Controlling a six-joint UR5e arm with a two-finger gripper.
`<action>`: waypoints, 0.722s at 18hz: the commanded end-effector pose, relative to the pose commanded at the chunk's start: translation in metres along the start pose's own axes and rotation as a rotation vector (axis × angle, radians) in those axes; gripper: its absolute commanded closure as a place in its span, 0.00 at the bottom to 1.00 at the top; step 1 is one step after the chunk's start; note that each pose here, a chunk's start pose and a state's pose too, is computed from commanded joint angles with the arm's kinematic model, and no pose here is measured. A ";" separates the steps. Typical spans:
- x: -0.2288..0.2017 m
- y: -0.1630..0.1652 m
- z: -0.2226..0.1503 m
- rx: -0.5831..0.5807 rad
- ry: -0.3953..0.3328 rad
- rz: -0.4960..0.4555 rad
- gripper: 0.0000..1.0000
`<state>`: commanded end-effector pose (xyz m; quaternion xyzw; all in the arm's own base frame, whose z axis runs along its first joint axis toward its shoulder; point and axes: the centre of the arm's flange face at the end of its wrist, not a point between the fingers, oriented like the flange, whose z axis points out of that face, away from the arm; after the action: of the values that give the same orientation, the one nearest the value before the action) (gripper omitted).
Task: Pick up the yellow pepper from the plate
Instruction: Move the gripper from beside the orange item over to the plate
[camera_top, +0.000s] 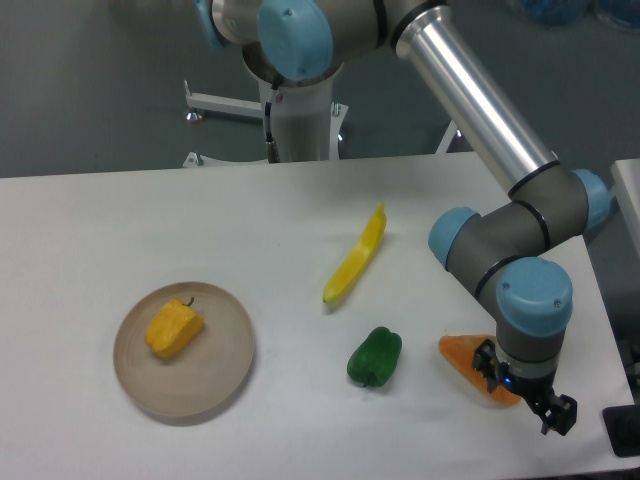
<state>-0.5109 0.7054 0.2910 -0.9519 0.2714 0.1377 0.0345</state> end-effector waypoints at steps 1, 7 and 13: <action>0.001 -0.001 0.001 0.000 0.001 0.002 0.01; 0.016 -0.019 -0.017 0.004 0.010 0.012 0.00; 0.069 -0.035 -0.060 0.003 0.061 -0.051 0.00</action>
<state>-0.4218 0.6913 0.3292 -0.9623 0.2482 0.1071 0.0312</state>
